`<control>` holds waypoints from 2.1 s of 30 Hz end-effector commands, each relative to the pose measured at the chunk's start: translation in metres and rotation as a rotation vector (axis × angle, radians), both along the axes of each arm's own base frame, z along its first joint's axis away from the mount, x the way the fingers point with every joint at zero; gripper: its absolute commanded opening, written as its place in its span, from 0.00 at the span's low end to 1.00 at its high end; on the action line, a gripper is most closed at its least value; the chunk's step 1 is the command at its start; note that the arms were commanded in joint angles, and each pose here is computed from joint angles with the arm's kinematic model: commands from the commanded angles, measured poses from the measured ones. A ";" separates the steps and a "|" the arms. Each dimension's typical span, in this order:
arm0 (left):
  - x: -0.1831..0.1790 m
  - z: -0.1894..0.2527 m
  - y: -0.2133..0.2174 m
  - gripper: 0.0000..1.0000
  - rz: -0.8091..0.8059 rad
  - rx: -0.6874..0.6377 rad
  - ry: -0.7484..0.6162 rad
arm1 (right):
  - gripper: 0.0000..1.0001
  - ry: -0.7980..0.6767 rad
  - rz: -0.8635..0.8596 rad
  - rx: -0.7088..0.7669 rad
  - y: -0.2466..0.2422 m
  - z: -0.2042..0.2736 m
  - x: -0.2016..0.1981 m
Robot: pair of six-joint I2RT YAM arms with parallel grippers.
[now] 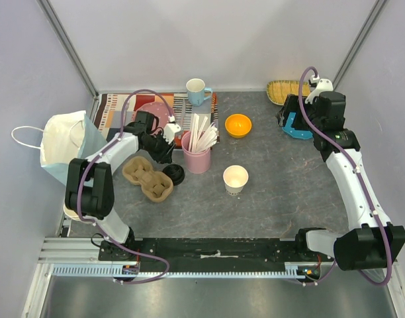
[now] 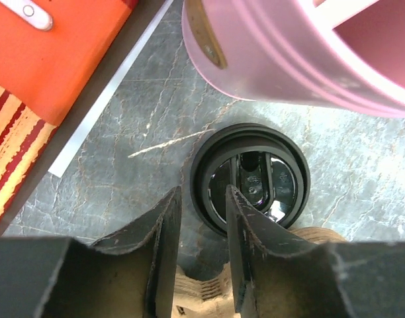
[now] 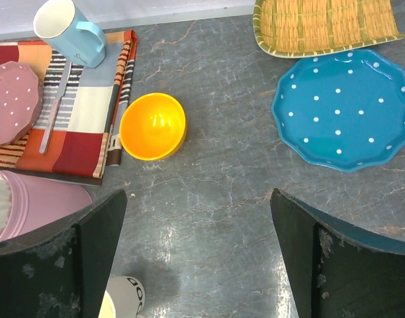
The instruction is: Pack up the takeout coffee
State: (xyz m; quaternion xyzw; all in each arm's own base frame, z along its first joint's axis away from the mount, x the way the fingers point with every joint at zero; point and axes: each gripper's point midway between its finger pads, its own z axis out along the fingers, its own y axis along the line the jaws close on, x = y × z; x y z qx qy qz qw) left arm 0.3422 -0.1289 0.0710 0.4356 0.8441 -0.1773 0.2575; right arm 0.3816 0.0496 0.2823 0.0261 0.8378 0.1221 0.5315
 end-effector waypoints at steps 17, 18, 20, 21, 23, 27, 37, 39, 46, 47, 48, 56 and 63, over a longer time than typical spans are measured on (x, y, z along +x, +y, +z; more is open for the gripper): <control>-0.067 -0.003 -0.036 0.56 -0.083 -0.015 0.007 | 0.98 -0.058 0.020 0.024 0.005 0.016 -0.002; -0.063 -0.005 -0.038 0.56 -0.083 -0.003 -0.010 | 0.98 -0.058 0.022 0.024 0.005 0.017 -0.002; -0.056 -0.011 -0.037 0.57 -0.051 0.047 -0.033 | 0.98 -0.056 0.024 0.026 0.005 0.016 -0.002; -0.050 -0.009 -0.037 0.57 -0.036 0.051 -0.052 | 0.98 -0.056 0.024 0.028 0.005 0.016 -0.003; -0.042 -0.007 -0.035 0.57 -0.012 0.067 -0.076 | 0.98 -0.062 0.027 0.027 0.006 0.018 -0.003; -0.044 -0.005 -0.036 0.53 -0.036 0.067 -0.071 | 0.98 -0.064 0.027 0.021 0.005 0.018 -0.004; -0.043 -0.010 -0.047 0.50 -0.027 0.018 -0.047 | 0.98 -0.056 0.031 0.022 0.006 0.014 -0.003; -0.042 -0.012 -0.048 0.49 -0.027 0.023 -0.049 | 0.98 -0.053 0.031 0.022 0.006 0.012 -0.003; -0.045 -0.016 -0.055 0.44 -0.054 0.027 -0.046 | 0.98 -0.056 0.030 0.021 0.005 0.012 -0.006; -0.046 -0.018 -0.055 0.44 -0.054 0.033 -0.043 | 0.98 -0.056 0.030 0.020 0.006 0.012 -0.006; -0.045 -0.018 -0.055 0.43 -0.053 0.034 -0.046 | 0.98 -0.056 0.031 0.022 0.006 0.013 -0.006; -0.041 -0.021 -0.047 0.38 -0.038 0.079 -0.073 | 0.98 -0.058 0.033 0.022 0.006 0.012 -0.006; -0.032 -0.020 -0.037 0.34 -0.015 0.144 -0.127 | 0.98 -0.061 0.036 0.022 0.007 0.013 -0.006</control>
